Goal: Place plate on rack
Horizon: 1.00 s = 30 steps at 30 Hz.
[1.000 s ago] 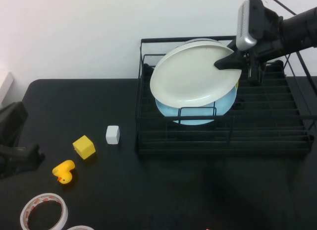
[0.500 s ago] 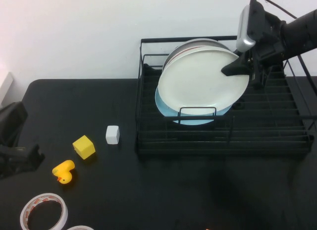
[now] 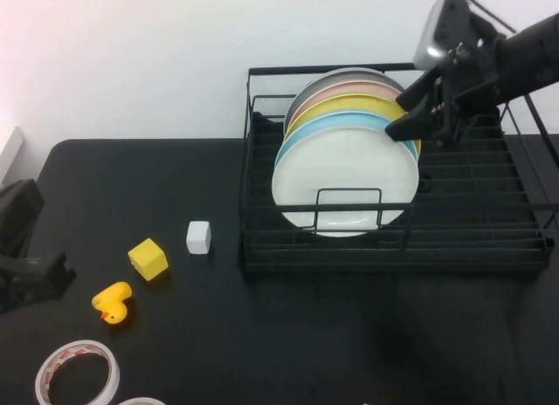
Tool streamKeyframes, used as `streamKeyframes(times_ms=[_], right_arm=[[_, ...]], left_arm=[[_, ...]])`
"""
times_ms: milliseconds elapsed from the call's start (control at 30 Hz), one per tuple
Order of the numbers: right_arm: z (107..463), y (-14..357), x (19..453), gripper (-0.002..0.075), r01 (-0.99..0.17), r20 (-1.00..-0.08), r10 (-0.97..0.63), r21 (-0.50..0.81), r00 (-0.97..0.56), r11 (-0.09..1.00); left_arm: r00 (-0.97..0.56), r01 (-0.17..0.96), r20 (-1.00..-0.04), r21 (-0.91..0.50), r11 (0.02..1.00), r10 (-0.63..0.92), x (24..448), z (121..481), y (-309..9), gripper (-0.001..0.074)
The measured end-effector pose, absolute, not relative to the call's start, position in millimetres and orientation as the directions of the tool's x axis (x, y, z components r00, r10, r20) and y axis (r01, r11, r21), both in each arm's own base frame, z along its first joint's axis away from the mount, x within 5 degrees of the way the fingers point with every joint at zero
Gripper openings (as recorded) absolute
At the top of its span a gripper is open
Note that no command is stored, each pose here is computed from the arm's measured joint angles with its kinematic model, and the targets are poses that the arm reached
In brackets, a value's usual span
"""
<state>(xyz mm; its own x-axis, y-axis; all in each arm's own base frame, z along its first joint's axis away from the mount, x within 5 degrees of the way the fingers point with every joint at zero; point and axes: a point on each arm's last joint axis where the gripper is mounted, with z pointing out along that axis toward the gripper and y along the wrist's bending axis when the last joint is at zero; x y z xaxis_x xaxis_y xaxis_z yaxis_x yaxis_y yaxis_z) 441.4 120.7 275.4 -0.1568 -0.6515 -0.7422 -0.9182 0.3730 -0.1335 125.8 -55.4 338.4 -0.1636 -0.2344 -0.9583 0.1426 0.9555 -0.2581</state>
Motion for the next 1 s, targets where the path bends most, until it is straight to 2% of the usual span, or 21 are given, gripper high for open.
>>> streamKeyframes(times_ms=[100, 300, 367, 500, 633, 833, 1000], right_arm=[[299.3, 116.4, 431.7, 0.0387, -0.892, -0.741, -0.64, -0.129, -0.203, 0.432], [373.9, 108.6, 390.5, 0.0086, -0.847, -0.782, -0.591, -0.167, -0.197, 0.504], [396.1, 107.4, 373.1, 0.004, -0.845, -0.801, -0.571, -0.171, -0.18, 0.507], [437.7, 106.5, 328.6, 0.0009, -0.853, -0.856, -0.502, -0.168, -0.122, 0.494], [458.1, 104.9, 279.8, 0.0006, -0.862, -0.907, -0.417, -0.161, -0.063, 0.481], [462.7, 90.5, 201.9, 0.0004, -0.792, -0.944, -0.328, -0.225, 0.033, 0.568], [449.2, 76.5, 144.5, 0.0004, -0.717, -0.952, -0.292, -0.266, 0.092, 0.644]], left_arm=[[-0.163, 0.139, -0.958, -0.258, 0.956, -0.234, 125.9, 338.3, -55.1, -0.0002], [-0.163, 0.139, -0.958, -0.258, 0.956, -0.234, 125.9, 338.3, -55.1, -0.0001], [-0.163, 0.139, -0.958, -0.258, 0.956, -0.234, 125.9, 338.3, -55.1, -0.0001], [-0.163, 0.139, -0.958, -0.258, 0.956, -0.234, 125.9, 338.3, -55.1, -0.0001], [-0.163, 0.139, -0.958, -0.258, 0.956, -0.234, 125.9, 338.3, -55.1, -0.0001], [-0.163, 0.139, -0.958, -0.258, 0.956, -0.234, 125.9, 338.3, -55.1, -0.0001], [-0.163, 0.139, -0.959, -0.255, 0.957, -0.232, 125.9, 338.3, -55.1, -0.0002]])
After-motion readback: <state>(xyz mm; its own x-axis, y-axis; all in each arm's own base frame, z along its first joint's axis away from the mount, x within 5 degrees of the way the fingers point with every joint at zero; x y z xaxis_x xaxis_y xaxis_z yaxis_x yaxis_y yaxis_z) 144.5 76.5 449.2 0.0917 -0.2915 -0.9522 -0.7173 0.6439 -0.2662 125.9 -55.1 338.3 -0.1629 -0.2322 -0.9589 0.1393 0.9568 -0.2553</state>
